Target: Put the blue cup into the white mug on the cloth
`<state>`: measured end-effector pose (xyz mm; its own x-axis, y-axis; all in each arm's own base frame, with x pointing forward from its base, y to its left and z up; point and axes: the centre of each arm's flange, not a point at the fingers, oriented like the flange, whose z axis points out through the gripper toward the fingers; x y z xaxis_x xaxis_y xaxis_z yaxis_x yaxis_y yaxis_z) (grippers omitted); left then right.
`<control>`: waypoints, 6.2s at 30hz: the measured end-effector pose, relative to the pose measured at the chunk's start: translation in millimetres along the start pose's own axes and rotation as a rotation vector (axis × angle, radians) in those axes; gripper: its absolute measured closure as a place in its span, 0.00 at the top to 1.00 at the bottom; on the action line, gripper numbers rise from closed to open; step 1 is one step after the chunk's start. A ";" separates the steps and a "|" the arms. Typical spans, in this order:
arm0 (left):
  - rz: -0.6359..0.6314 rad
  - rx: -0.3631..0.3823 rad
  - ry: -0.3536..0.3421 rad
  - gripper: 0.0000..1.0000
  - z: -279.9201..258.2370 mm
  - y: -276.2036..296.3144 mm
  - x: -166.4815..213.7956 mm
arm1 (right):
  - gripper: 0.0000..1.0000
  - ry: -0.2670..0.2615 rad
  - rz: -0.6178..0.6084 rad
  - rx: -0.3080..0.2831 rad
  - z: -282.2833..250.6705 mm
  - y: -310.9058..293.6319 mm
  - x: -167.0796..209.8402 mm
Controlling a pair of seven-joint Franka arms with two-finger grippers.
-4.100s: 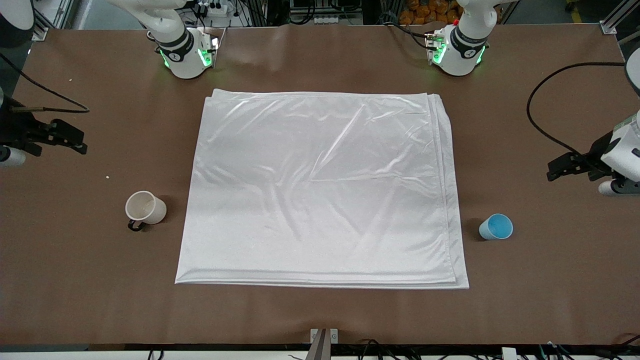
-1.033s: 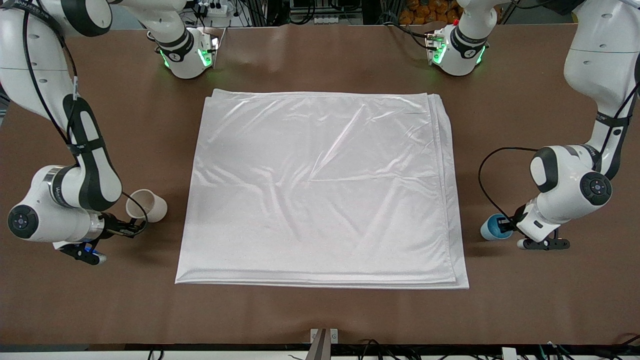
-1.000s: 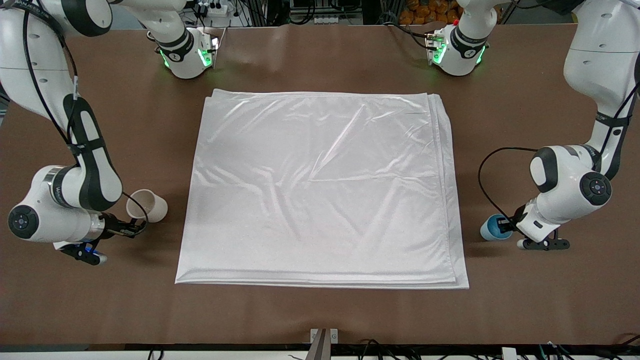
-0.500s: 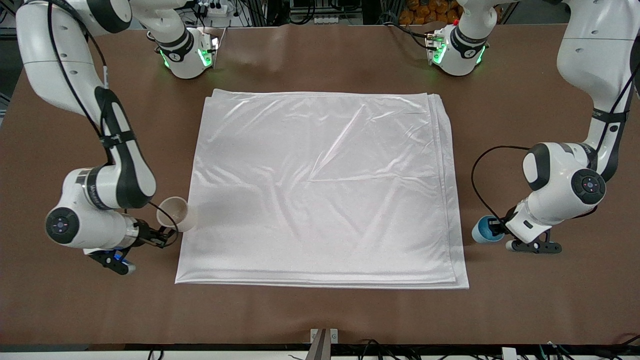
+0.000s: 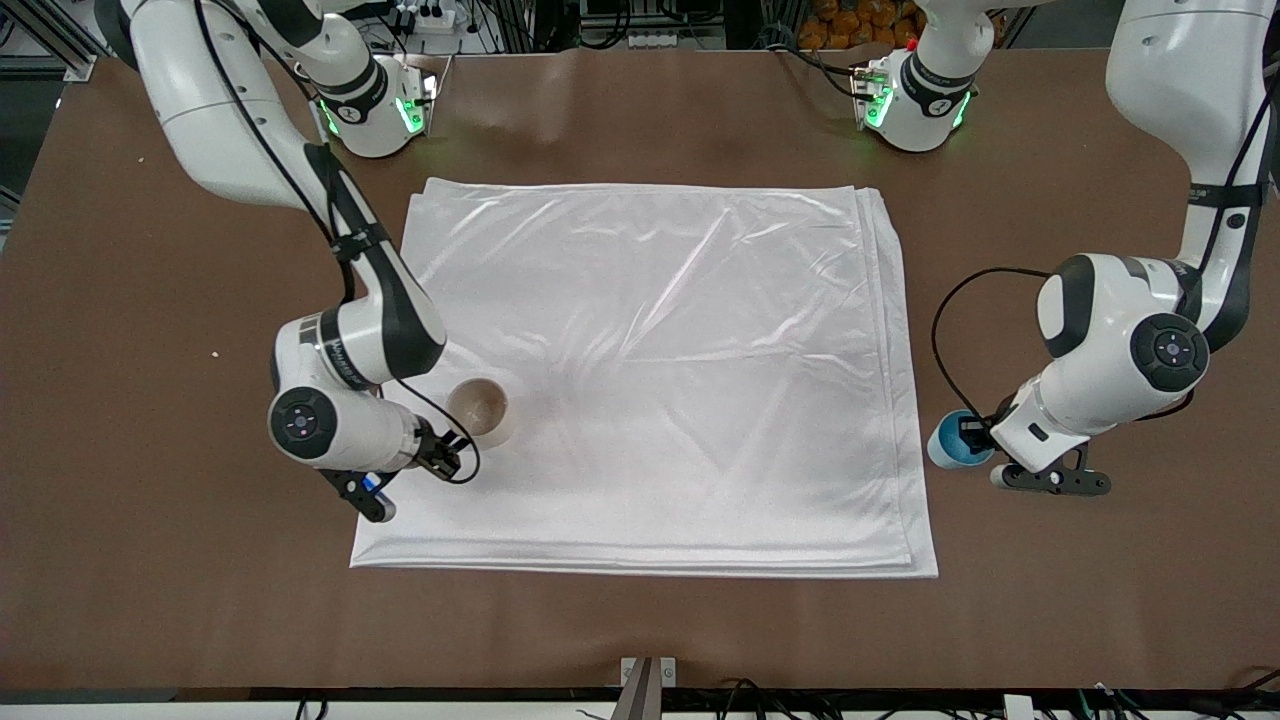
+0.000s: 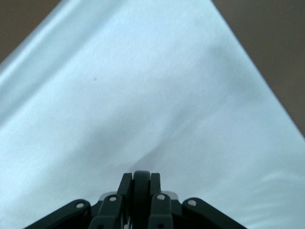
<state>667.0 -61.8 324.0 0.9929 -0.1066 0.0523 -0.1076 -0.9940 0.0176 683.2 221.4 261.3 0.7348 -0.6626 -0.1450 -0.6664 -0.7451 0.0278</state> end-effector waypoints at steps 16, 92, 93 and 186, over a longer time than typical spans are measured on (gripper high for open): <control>0.008 0.010 -0.001 0.05 -50.3 84.4 -6.7 | 0.19 0.010 0.191 0.006 2.9 -61.0 -115.8; -0.188 -0.147 -0.023 0.05 -17.0 438.4 -91.9 | 1.00 -0.025 -0.373 -0.023 -45.8 141.0 178.0; -0.188 -0.147 -0.020 0.05 -13.0 440.4 -92.3 | 1.00 -0.019 -0.388 -0.018 -51.3 146.4 182.3; -0.150 0.008 0.037 1.00 -278.5 92.7 -73.5 | 1.00 0.226 -0.679 -0.018 -389.5 255.4 -23.5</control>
<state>570.0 -139.7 599.9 0.9953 0.0443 0.0862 0.0428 -0.9989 0.0197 545.0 17.0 657.0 0.9961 -0.0505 0.0723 -0.0521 -0.9984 0.0203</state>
